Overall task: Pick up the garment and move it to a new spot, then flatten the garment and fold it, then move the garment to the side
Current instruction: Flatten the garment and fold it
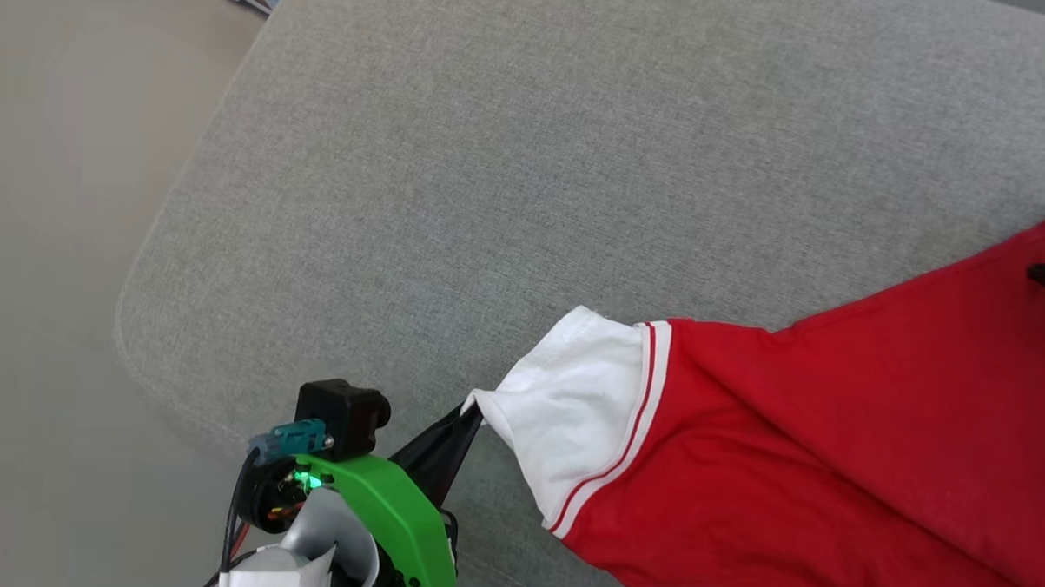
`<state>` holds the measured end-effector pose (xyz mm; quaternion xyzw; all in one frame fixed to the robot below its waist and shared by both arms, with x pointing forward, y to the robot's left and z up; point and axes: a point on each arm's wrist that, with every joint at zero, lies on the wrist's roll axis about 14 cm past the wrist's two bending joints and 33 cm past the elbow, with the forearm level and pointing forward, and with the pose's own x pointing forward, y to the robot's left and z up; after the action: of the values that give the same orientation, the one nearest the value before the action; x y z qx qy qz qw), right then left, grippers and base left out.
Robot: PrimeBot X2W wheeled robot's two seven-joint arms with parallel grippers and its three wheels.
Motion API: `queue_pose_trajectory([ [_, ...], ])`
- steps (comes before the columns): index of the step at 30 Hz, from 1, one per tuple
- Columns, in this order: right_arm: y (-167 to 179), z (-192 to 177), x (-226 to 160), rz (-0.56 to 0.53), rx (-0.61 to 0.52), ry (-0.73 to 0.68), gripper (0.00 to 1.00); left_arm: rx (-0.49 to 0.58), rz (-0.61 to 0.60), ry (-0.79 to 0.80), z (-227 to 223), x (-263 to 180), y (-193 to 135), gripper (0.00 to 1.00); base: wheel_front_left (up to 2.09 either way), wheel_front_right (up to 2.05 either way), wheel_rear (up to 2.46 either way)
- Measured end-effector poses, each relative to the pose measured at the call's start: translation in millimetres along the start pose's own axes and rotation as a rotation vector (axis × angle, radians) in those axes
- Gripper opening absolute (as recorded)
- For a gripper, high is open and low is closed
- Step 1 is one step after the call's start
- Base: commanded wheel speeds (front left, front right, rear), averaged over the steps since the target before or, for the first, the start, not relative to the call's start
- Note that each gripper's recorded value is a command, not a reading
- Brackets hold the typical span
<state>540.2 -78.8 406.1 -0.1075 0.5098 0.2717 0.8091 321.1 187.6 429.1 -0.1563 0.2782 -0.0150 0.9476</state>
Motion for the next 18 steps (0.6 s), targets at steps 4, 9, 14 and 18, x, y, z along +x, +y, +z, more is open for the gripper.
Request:
queue_pose_trajectory([
  [4, 5.8, -7.4, 21.5, 0.024, -0.012, 0.049, 1.00, -0.005, 0.028, 0.014, -3.9, 0.8, 7.4, 0.00, 0.00, 0.00, 0.00],
  [9, 4.1, -11.4, 32.0, 0.029, -0.016, 0.094, 1.00, -0.007, 0.043, 0.019, -4.7, 2.4, 11.1, 0.00, 0.00, 0.00, 0.00],
  [14, 0.2, -13.2, 31.8, 0.016, -0.028, 0.098, 0.00, -0.010, 0.045, 0.021, -6.0, 1.9, 10.9, 0.00, 0.00, 0.00, 0.00],
  [18, -0.1, -6.3, 27.5, 0.015, -0.018, 0.043, 0.00, -0.007, 0.042, 0.010, -4.0, 0.5, 10.6, 0.00, 0.00, 0.00, 0.00],
])
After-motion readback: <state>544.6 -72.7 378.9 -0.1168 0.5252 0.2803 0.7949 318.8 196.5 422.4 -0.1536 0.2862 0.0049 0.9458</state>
